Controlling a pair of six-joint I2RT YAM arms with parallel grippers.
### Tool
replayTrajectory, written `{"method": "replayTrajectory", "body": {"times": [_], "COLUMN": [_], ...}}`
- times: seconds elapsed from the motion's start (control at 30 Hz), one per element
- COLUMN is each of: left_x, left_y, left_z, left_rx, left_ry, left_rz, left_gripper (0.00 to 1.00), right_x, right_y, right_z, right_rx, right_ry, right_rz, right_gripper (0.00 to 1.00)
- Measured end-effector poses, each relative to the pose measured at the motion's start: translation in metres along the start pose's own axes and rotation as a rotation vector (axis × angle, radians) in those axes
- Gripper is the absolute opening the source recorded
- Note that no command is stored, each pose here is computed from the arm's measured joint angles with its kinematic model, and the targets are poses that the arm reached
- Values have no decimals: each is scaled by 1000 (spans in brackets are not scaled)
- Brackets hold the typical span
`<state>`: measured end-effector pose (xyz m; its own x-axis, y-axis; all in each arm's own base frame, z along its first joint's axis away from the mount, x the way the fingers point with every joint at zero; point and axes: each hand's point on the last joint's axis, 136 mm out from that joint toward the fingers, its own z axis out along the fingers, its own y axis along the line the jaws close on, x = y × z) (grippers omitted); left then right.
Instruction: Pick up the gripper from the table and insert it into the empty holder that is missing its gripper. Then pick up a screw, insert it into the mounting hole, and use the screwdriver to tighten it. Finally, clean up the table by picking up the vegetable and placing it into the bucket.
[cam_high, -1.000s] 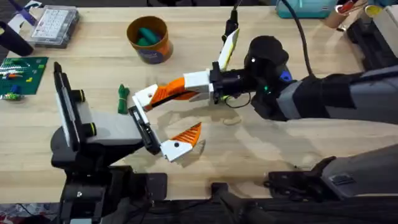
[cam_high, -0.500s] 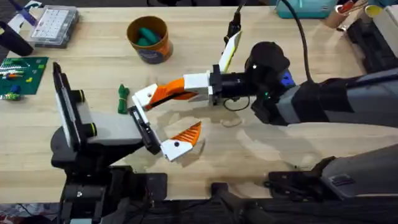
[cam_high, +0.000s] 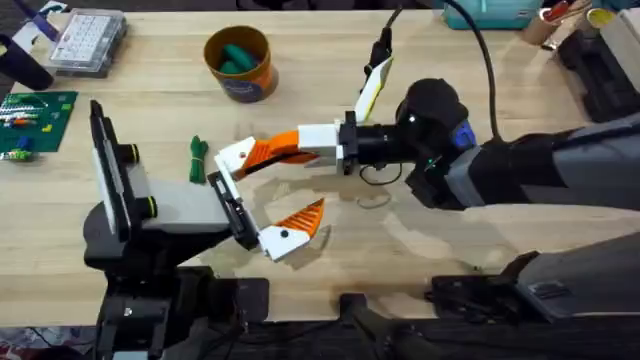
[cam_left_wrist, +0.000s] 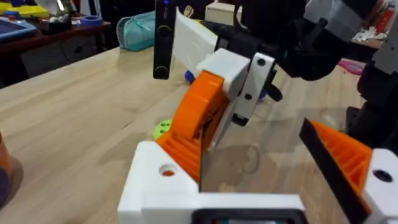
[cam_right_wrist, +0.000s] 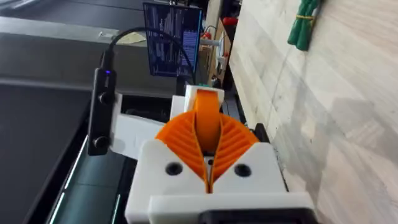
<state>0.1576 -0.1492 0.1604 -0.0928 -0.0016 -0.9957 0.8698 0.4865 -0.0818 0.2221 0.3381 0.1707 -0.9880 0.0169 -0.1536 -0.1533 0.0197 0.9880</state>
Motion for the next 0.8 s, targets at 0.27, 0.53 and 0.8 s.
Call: {"method": "replayTrajectory", "body": {"times": [0.27, 0.53, 0.8], "left_x": [0, 0, 0], "left_y": [-1, -1, -2], "left_z": [0, 0, 0], "left_rx": [3, 3, 10], "left_ry": [0, 0, 1], "left_rz": [-1, -1, -4], "left_gripper": [990, 990, 990], "right_x": [0, 0, 1], "right_y": [0, 0, -1], "right_z": [0, 0, 0], "right_rx": [0, 0, 0], "right_ry": [-5, -5, -4], "right_rz": [-2, -2, 0], "right_gripper": [10, 10, 239]}}
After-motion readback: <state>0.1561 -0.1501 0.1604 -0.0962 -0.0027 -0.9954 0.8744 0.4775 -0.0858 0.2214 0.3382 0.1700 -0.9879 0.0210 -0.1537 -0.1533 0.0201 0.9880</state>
